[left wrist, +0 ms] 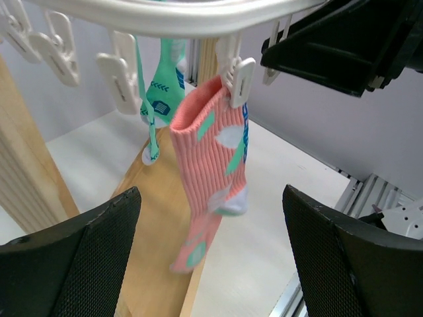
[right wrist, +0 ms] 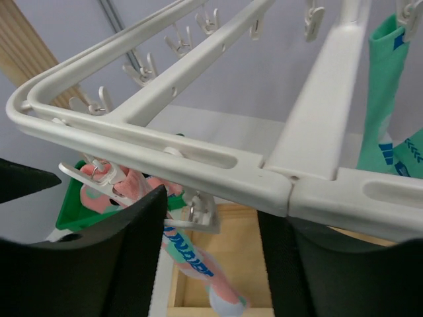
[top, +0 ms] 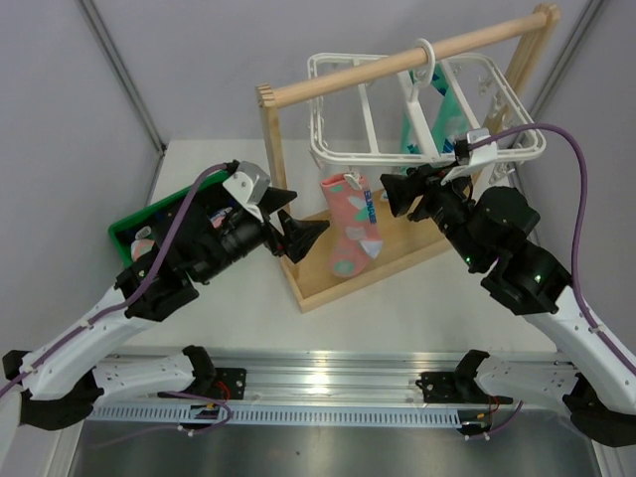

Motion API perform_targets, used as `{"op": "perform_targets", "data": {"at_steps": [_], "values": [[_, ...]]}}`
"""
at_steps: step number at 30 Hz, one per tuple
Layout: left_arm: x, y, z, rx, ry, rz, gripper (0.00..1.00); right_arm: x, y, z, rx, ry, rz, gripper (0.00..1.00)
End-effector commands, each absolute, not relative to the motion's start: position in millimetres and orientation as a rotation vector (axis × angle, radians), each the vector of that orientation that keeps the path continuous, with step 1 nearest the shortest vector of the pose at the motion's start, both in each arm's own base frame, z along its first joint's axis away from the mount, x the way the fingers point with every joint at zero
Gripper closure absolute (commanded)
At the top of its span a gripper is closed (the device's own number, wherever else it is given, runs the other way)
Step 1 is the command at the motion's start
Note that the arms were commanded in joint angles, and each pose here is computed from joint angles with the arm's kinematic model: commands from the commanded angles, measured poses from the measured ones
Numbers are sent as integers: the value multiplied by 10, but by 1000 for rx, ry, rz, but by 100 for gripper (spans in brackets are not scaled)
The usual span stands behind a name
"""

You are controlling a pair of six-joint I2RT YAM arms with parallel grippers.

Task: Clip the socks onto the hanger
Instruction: Open the clamp at the hanger.

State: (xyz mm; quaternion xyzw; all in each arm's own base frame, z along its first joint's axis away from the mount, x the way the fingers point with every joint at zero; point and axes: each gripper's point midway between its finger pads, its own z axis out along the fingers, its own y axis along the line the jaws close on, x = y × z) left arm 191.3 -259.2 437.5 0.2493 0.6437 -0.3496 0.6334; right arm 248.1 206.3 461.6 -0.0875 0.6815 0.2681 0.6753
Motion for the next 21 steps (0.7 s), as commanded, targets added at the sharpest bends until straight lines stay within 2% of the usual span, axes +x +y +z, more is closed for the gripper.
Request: {"op": "perform_targets", "data": {"at_steps": [1, 3, 4, 7, 10, 13, 16, 21], "values": [[1958, -2569, 4530, 537, 1440, -749, 10, 2491, 1959, 4904, -121, 1453, 604, 45], [1952, -2622, 4502, 546, 1446, -750, 10, 2487, 1971, 4906, -125, 1452, 608, 49], [1955, -2639, 4482, 549, 1447, -747, 10, 2494, 1981, 4901, -128, 1453, 607, 56], [1947, -2724, 4482, 563, 1440, -755, 10, 2497, 1993, 4888, -133, 1458, 606, 65], [1953, -2830, 4504, 586, 1423, -751, 10, 2468, 2035, 4886, -148, 1461, 632, 81], [1977, -2936, 4579, 598, 1377, -732, 10, 2424, 2072, 4906, -161, 1462, 668, 92], [2050, -3088, 4615, 617, 1311, -686, 10, 2381, 2115, 4923, -179, 1465, 702, 97], [2157, -3310, 4675, 629, 1192, -628, 10, 2328, 2207, 4922, -210, 1479, 756, 100]]}}
